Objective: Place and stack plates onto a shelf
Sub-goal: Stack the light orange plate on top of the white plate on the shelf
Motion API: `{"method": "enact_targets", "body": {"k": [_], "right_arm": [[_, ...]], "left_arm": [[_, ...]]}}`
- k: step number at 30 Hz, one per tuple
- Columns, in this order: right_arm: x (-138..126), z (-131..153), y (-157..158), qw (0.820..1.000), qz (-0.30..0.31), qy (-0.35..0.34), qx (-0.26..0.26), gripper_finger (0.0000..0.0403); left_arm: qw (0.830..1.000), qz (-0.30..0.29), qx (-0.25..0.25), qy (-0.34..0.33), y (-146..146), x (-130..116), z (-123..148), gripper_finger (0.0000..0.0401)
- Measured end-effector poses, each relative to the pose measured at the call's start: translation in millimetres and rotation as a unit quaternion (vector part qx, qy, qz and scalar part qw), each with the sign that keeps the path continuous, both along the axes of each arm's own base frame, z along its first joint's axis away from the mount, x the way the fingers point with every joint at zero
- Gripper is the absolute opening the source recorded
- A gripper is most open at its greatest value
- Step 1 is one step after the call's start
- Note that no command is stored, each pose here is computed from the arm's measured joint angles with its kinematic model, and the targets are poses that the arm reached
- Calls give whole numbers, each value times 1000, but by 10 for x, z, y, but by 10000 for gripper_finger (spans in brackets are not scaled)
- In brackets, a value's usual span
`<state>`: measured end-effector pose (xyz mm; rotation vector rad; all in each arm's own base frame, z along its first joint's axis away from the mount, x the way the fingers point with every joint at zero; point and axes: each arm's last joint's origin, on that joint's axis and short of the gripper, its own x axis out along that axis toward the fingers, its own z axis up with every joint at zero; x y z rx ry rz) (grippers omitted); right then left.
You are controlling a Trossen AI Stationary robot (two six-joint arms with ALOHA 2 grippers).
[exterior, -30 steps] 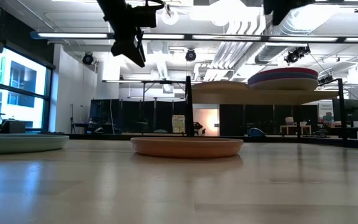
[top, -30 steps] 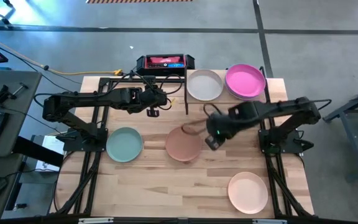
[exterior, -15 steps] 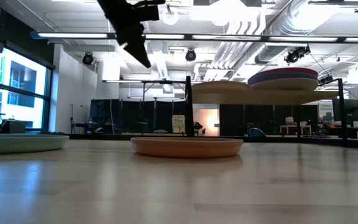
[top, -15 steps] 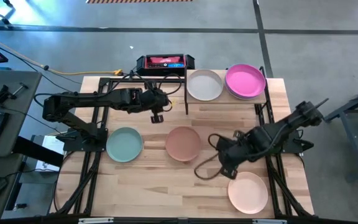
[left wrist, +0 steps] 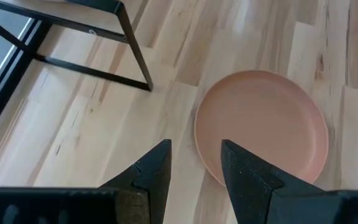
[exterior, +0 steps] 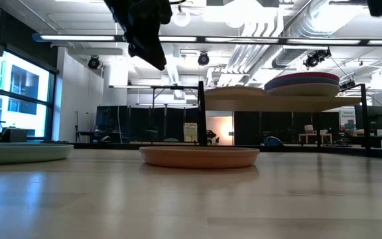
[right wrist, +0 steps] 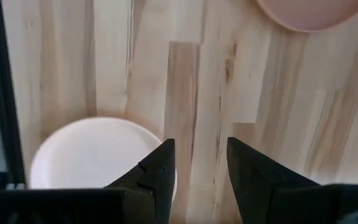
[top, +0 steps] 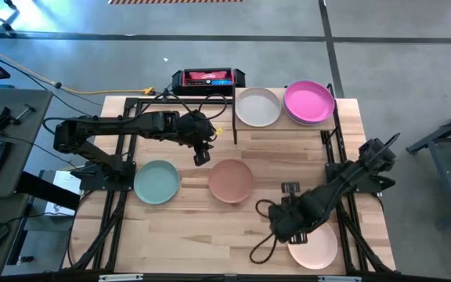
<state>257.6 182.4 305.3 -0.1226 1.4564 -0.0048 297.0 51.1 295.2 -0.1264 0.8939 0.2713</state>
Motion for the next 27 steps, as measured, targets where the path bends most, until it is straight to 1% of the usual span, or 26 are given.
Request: {"method": "enact_targets", "body": {"k": [5,10,19,27], "right_arm": [[60,-207,140,999,38,30,-23,124],[97,-411,273,996,54,57,-43,124],[57,-712,511,989,83,98,-77,124],[16,-979,703,981,109,123,-100,124]], "left_arm": [[1000,2,-4,8,-6,-13,-11,129],[1000,-9,0,30,-10,-44,-33,129],[999,-1,-9,52,-17,-82,-59,129],[998,23,-25,49,-17,-84,-60,129]]}}
